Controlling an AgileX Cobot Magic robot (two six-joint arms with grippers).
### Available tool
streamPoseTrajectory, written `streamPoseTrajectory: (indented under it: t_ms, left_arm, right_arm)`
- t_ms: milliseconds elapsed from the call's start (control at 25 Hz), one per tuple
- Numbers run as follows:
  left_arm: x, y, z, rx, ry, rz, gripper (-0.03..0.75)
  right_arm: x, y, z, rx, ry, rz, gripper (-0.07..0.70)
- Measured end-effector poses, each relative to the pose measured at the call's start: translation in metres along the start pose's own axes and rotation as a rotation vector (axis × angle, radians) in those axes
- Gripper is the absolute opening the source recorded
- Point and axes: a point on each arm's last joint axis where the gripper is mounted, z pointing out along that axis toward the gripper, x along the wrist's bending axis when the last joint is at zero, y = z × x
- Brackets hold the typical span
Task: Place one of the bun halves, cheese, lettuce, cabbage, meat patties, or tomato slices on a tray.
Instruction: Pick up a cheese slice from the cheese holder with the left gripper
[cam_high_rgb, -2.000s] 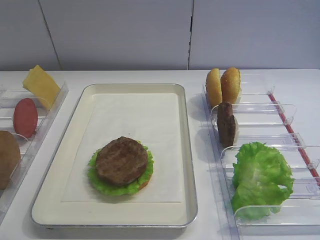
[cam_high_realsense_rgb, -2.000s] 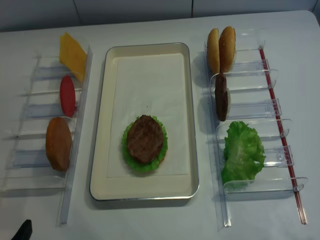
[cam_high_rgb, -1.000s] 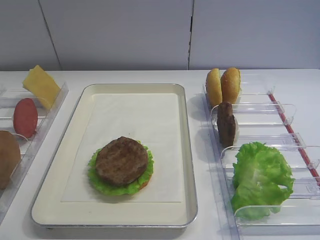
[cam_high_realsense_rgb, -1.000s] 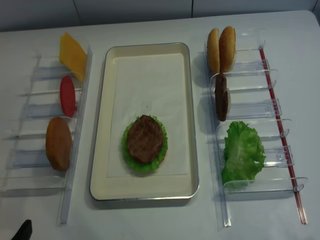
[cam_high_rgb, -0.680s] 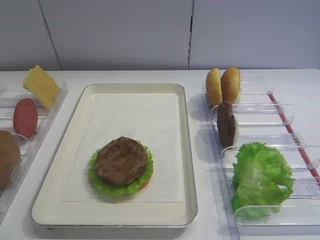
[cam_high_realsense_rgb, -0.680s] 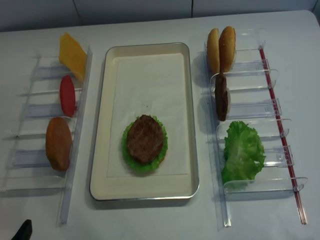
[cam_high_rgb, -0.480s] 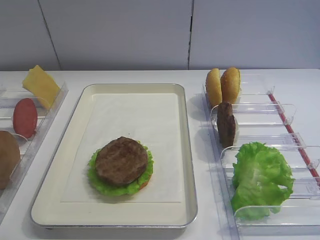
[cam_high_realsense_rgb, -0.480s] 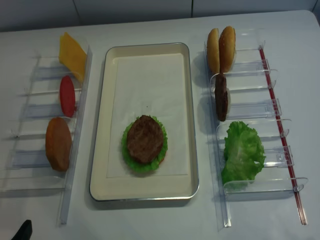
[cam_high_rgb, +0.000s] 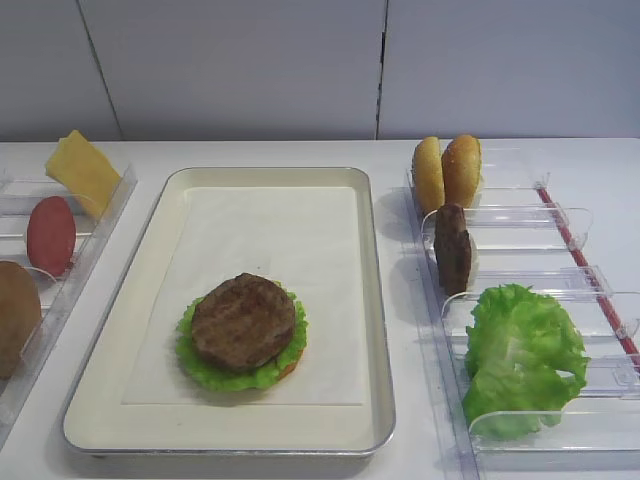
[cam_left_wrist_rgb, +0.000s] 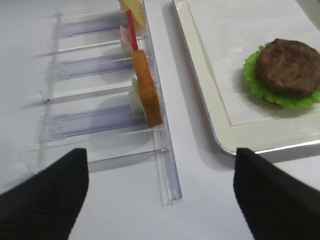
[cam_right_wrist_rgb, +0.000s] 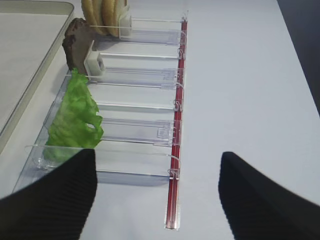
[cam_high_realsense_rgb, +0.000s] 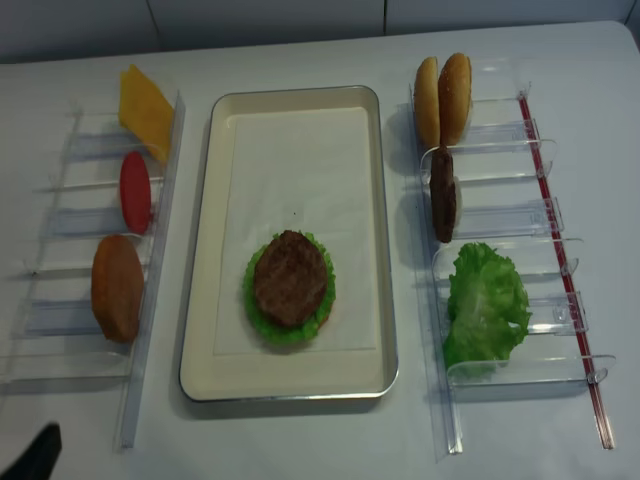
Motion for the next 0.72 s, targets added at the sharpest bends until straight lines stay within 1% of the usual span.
streamPoseTrajectory:
  t_ms: [80,280,400,560,720]
  left_arm:
    - [0.001,0.019,0.002,0.012,-0.005,-0.005,0.556]
    - [0.005,0.068,0.009,-0.025,-0.006,-0.014,0.556]
    - [0.007,0.093,0.018,-0.014,-0.005,-0.017,0.556]
    - [0.010,0.125,0.041,0.054,-0.019,-0.010,0.556]
    - [0.011,0.156,0.070,0.125,-0.056,-0.039,0.556]
  right_arm:
    - [0.000,0.000,0.000,0.000,0.000,0.000,0.545]
    - [0.000,0.000,0.000,0.000,0.000,0.000,0.545]
    - [0.000,0.000,0.000,0.000,0.000,0.000,0.545]
    - [0.000,0.000,0.000,0.000,0.000,0.002,0.545]
    - [0.000,0.000,0.000,0.000,-0.003,0.005,0.545]
